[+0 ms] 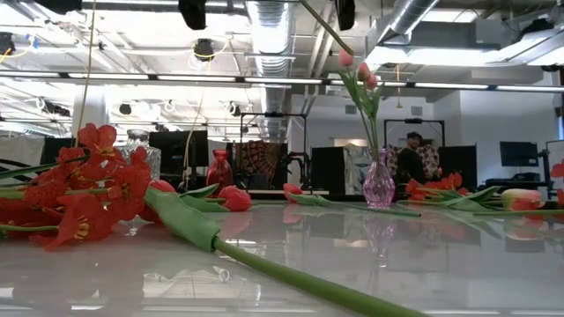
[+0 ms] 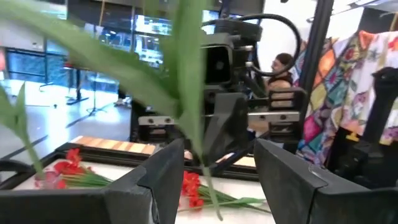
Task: Sort flowers into vase by color
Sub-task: Put the pink tulip into the purple vase
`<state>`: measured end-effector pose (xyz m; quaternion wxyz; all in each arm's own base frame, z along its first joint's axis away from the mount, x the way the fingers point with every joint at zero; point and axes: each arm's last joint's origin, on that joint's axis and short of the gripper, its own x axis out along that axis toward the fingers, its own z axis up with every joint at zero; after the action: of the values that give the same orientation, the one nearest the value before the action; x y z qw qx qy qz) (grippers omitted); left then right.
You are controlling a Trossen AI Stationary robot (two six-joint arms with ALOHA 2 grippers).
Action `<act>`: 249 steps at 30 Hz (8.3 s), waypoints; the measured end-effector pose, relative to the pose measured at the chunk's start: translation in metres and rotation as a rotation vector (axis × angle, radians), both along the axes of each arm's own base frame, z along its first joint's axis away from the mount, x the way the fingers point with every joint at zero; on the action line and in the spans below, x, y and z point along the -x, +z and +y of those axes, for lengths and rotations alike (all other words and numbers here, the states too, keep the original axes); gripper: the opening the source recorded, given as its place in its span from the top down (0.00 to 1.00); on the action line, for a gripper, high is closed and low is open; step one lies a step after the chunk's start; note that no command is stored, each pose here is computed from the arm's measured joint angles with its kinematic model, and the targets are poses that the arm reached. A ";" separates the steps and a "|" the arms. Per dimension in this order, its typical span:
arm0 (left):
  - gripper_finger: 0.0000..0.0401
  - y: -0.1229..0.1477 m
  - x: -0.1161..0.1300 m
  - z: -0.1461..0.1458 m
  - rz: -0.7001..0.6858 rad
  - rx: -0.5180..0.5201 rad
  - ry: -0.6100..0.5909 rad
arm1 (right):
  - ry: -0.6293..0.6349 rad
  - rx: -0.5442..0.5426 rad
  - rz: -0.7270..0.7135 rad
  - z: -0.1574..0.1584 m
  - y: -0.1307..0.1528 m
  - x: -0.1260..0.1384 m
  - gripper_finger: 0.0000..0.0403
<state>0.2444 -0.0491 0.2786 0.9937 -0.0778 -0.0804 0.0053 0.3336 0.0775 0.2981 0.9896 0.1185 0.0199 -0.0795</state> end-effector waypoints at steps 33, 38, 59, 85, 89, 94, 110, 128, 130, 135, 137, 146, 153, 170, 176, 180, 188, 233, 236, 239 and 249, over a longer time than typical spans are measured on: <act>0.54 0.020 -0.005 0.024 -0.135 -0.015 -0.043 | 0.070 0.011 -0.076 -0.017 0.008 -0.005 0.94; 0.54 0.023 -0.010 0.024 -0.081 -0.047 -0.054 | 0.071 0.012 -0.074 -0.017 0.008 -0.005 0.94; 0.61 0.019 -0.011 0.025 -0.038 -0.049 -0.033 | 0.085 0.051 -0.076 -0.019 0.008 -0.005 0.94; 1.00 0.012 -0.012 0.023 0.028 -0.066 -0.082 | 0.164 0.054 -0.034 -0.016 0.004 -0.005 0.70; 1.00 0.008 -0.013 0.023 0.070 -0.046 -0.088 | 0.192 0.057 -0.005 -0.016 0.001 -0.005 0.59; 1.00 0.004 -0.013 0.023 0.107 -0.027 -0.088 | 0.191 0.020 0.060 -0.016 -0.006 -0.005 0.44; 1.00 0.000 -0.013 0.024 0.159 -0.015 -0.067 | 0.221 0.013 0.144 -0.023 -0.015 -0.006 0.36; 1.00 -0.005 -0.013 0.024 0.204 -0.019 -0.060 | 0.160 0.049 0.164 -0.034 -0.034 -0.022 0.54; 1.00 -0.005 -0.013 0.024 0.203 -0.024 -0.056 | 0.161 0.049 0.161 -0.034 -0.033 -0.023 0.63; 1.00 -0.005 -0.013 0.025 0.204 -0.023 -0.046 | 0.165 0.070 0.162 -0.035 -0.033 -0.023 0.88; 1.00 -0.005 -0.013 0.025 0.204 -0.023 -0.038 | 0.165 0.077 0.163 -0.035 -0.033 -0.023 0.94; 0.86 -0.006 -0.013 0.024 0.216 -0.056 -0.064 | 0.152 0.064 0.131 -0.040 -0.022 -0.017 0.92; 0.58 -0.004 -0.008 0.024 0.229 -0.055 -0.059 | 0.106 0.071 0.102 -0.048 -0.003 -0.001 0.94; 0.41 0.014 0.030 0.033 0.287 -0.026 0.097 | -0.569 0.189 0.073 -0.080 -0.010 0.109 0.93; 0.41 0.011 0.026 0.033 0.296 -0.026 0.099 | -0.710 0.188 0.067 -0.101 -0.024 0.122 0.93; 0.41 0.009 0.024 0.032 0.309 -0.020 0.099 | -0.798 0.185 0.029 -0.118 -0.032 0.130 0.93; 0.41 0.007 0.022 0.033 0.322 -0.019 0.117 | -0.820 0.164 -0.047 -0.146 -0.038 0.138 0.93; 0.41 0.006 0.022 0.033 0.331 -0.026 0.122 | -0.878 0.180 0.139 -0.168 -0.078 0.116 0.91; 0.41 0.006 0.022 0.033 0.330 -0.026 0.121 | -0.879 0.181 0.149 -0.168 -0.079 0.116 0.90; 0.41 0.006 0.022 0.033 0.330 -0.021 0.121 | -0.879 0.181 0.148 -0.168 -0.079 0.116 0.89; 0.41 0.006 0.022 0.033 0.328 -0.019 0.118 | -0.876 0.187 0.164 -0.168 -0.080 0.116 0.87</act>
<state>0.2223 -0.0164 0.2846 0.9921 -0.0618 0.0784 0.0756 0.2172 -0.0901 0.2184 0.8641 0.0192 0.0392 -0.5014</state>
